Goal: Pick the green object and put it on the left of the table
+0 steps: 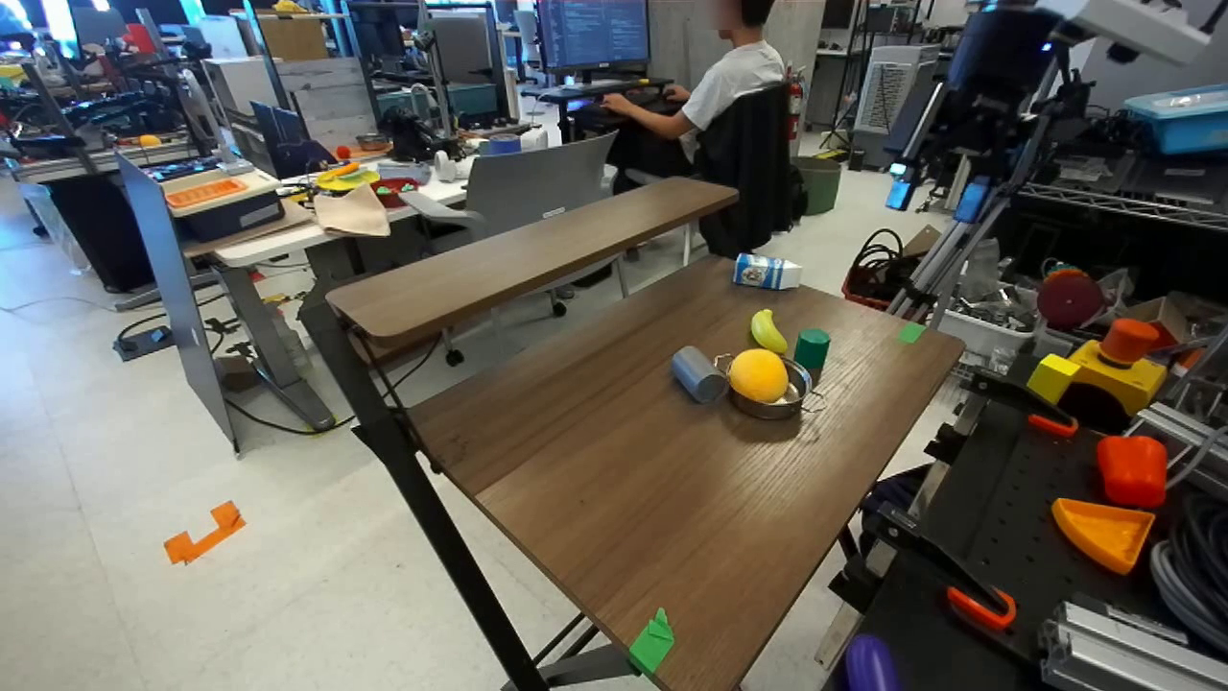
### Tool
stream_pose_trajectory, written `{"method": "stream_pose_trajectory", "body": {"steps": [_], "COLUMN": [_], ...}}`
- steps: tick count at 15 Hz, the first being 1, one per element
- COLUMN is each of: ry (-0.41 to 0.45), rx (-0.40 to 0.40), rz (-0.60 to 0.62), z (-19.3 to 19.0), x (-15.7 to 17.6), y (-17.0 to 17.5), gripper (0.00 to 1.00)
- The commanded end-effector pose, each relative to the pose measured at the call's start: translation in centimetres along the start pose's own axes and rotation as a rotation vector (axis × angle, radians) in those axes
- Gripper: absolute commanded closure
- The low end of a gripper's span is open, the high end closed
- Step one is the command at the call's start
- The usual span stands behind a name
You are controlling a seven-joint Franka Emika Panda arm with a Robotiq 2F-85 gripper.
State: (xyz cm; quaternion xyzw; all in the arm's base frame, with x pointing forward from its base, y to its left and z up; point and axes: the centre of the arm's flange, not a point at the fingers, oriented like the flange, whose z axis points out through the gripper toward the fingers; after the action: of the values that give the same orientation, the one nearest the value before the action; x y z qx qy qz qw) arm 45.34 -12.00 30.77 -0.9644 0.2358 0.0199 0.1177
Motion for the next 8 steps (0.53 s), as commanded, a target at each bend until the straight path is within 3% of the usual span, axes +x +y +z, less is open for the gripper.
{"method": "stream_pose_trajectory", "body": {"steps": [1,8], "ry": [0.007,0.020], "rx": [-0.012,-0.082], "rz": [0.054,0.175], "z": [4.3,13.2], "x": [5.7,9.0], "y": [-2.4,-2.9], "gripper": [0.00,0.00]}}
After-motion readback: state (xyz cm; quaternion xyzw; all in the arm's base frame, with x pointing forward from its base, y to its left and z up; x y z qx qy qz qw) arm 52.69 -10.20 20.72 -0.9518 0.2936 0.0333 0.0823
